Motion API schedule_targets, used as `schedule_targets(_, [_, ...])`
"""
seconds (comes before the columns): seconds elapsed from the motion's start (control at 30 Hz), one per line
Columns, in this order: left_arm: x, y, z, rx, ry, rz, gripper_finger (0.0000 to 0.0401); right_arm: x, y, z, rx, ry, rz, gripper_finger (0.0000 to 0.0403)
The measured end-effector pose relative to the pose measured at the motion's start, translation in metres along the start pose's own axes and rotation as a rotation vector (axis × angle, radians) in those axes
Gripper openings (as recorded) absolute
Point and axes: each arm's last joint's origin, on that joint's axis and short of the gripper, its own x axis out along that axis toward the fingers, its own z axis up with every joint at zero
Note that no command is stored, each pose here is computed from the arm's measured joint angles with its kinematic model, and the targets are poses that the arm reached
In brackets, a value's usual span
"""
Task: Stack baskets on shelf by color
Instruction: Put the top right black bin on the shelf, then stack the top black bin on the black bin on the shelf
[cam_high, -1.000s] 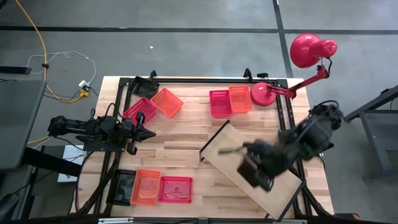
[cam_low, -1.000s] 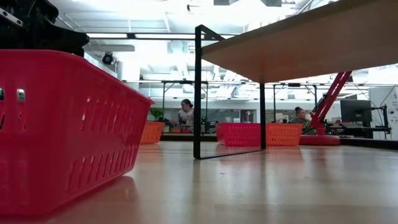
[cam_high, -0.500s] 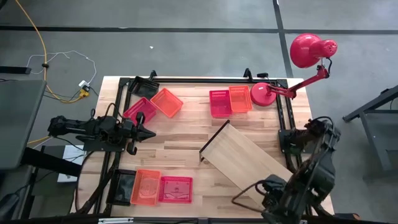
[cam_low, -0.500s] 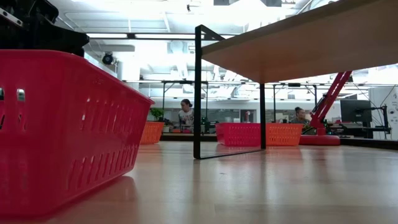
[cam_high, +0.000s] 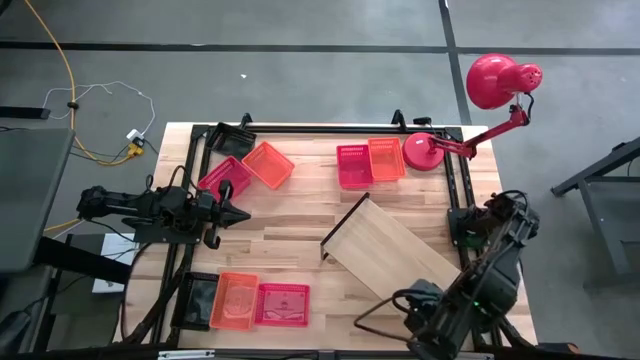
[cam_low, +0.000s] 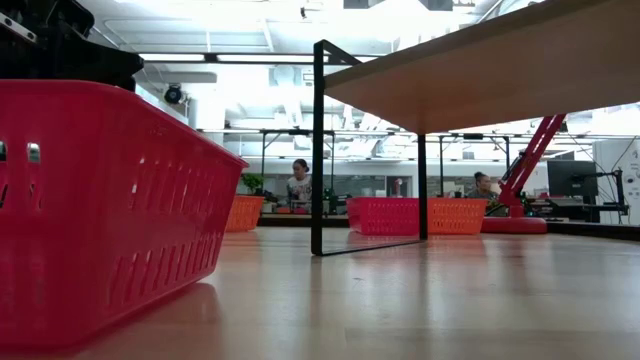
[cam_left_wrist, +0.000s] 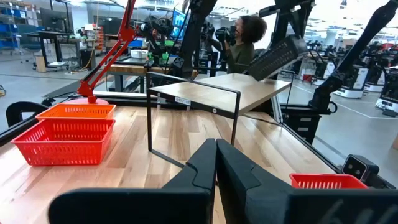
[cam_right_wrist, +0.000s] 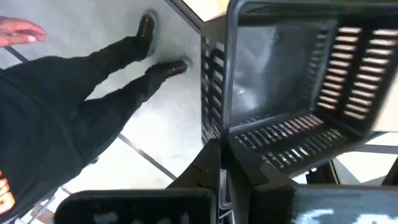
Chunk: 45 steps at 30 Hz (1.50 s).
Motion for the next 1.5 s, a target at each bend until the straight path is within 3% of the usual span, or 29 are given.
schedule_targets(0.33, [0.0,0.0,0.0,0.0,0.0,0.0,0.0001,0.053,-0.014,0.007,-0.019,0.107,-0.232,0.0])
schedule_targets(0.57, [0.0,0.0,0.0,0.0,0.0,0.0,0.0001,0.056,-0.015,0.011,0.009,-0.018,-0.237,0.0])
schedule_targets(1.03, [0.0,0.0,0.0,0.0,-0.001,0.0,0.0001,0.058,-0.016,0.003,-0.004,0.026,-0.243,0.0015])
schedule_targets(1.23, [0.0,0.0,0.0,0.0,-0.001,0.0,0.0001,0.058,-0.015,0.003,-0.005,0.026,-0.241,0.0053])
schedule_targets(1.5, [0.0,0.0,0.0,0.0,0.0,0.0,0.0001,0.049,-0.012,0.003,-0.055,0.06,-0.209,0.0151])
